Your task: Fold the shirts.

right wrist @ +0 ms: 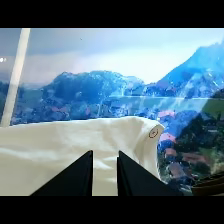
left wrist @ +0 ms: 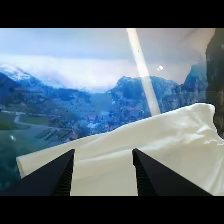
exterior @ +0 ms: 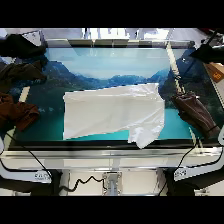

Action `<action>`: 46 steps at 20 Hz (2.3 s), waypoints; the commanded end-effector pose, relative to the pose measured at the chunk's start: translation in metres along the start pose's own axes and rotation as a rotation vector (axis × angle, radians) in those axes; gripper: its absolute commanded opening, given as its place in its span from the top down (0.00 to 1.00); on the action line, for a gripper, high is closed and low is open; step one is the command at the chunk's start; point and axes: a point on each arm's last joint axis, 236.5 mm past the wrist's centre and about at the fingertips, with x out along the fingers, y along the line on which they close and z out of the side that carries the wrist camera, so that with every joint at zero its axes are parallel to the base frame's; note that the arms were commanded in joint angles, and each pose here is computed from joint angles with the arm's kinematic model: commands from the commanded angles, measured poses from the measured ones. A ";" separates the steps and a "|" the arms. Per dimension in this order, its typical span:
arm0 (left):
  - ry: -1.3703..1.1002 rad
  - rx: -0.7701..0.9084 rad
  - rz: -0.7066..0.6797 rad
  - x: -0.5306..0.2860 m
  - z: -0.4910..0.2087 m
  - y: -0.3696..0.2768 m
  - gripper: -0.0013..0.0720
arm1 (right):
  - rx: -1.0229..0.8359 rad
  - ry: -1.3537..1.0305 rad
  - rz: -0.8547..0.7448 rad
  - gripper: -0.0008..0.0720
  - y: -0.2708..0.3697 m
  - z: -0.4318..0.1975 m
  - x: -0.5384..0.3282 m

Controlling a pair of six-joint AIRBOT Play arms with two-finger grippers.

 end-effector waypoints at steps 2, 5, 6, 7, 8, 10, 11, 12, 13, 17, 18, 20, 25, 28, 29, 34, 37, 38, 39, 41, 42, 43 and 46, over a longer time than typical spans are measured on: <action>-0.009 -0.050 0.059 -0.052 -0.025 -0.007 0.43 | 0.078 -0.044 0.002 0.70 0.001 -0.019 -0.063; 0.144 -0.172 0.132 -0.027 -0.079 0.028 0.43 | 0.199 0.076 -0.030 0.60 -0.023 -0.071 -0.049; 0.207 -0.227 0.123 -0.012 -0.104 0.038 0.39 | 0.243 0.143 -0.023 0.55 -0.027 -0.094 -0.036; 0.267 -0.282 0.109 0.003 -0.131 0.047 0.36 | 0.277 0.211 -0.005 0.55 -0.027 -0.117 -0.024; 0.335 -0.351 0.094 0.018 -0.164 0.055 0.25 | 0.310 0.282 -0.004 0.55 -0.031 -0.143 -0.010; 0.458 -0.467 0.067 0.044 -0.234 0.067 0.19 | 0.360 0.436 -0.049 0.55 -0.045 -0.202 0.009; 0.509 -0.506 0.055 0.054 -0.267 0.068 0.19 | 0.389 0.503 -0.062 0.54 -0.050 -0.229 0.015; 0.561 -0.546 0.042 0.061 -0.300 0.068 0.19 | 0.429 0.564 -0.052 0.54 -0.049 -0.256 0.020; 0.605 -0.565 0.026 0.064 -0.327 0.065 0.18 | 0.467 0.609 -0.033 0.53 -0.045 -0.277 0.024; 0.638 -0.561 0.021 0.073 -0.370 0.067 0.10 | 0.542 0.734 0.021 0.47 -0.033 -0.337 0.031; 0.632 -0.544 0.022 0.074 -0.371 0.069 0.09 | 0.552 0.755 0.030 0.47 -0.030 -0.348 0.032; 0.626 -0.526 0.021 0.075 -0.370 0.070 0.09 | 0.581 0.785 0.038 0.46 -0.027 -0.370 0.036; 0.643 -0.544 0.018 0.078 -0.377 0.072 0.09 | 0.667 0.805 0.009 0.39 -0.025 -0.419 0.049; 0.629 -0.554 0.036 0.081 -0.376 0.076 0.09 | 0.697 0.718 -0.013 0.39 -0.030 -0.416 0.069; 0.621 -0.558 0.045 0.082 -0.375 0.078 0.09 | 0.679 0.700 -0.038 0.39 -0.032 -0.414 0.076; 0.612 -0.559 0.055 0.083 -0.374 0.081 0.09 | 0.532 0.637 -0.117 0.40 -0.017 -0.405 0.120; 0.629 -0.540 0.077 0.081 -0.378 0.086 0.10 | 0.513 0.629 -0.169 0.51 -0.020 -0.408 0.128; 0.639 -0.528 0.092 0.079 -0.381 0.089 0.10 | 0.508 0.630 -0.174 0.60 -0.022 -0.408 0.128; 0.647 -0.519 0.102 0.078 -0.384 0.091 0.10 | 0.504 0.632 -0.177 0.68 -0.023 -0.409 0.128; 0.645 -0.519 0.104 0.078 -0.383 0.092 0.10 | 0.493 0.636 -0.182 0.72 -0.024 -0.410 0.127; 0.644 -0.521 0.103 0.078 -0.383 0.092 0.10 | 0.493 0.636 -0.181 0.72 -0.024 -0.410 0.127; 0.645 -0.529 0.104 0.078 -0.383 0.091 0.10 | 0.490 0.637 -0.181 0.73 -0.024 -0.410 0.127; 0.637 -0.577 0.078 0.081 -0.384 0.083 0.10 | 0.445 0.645 -0.164 0.81 -0.023 -0.411 0.126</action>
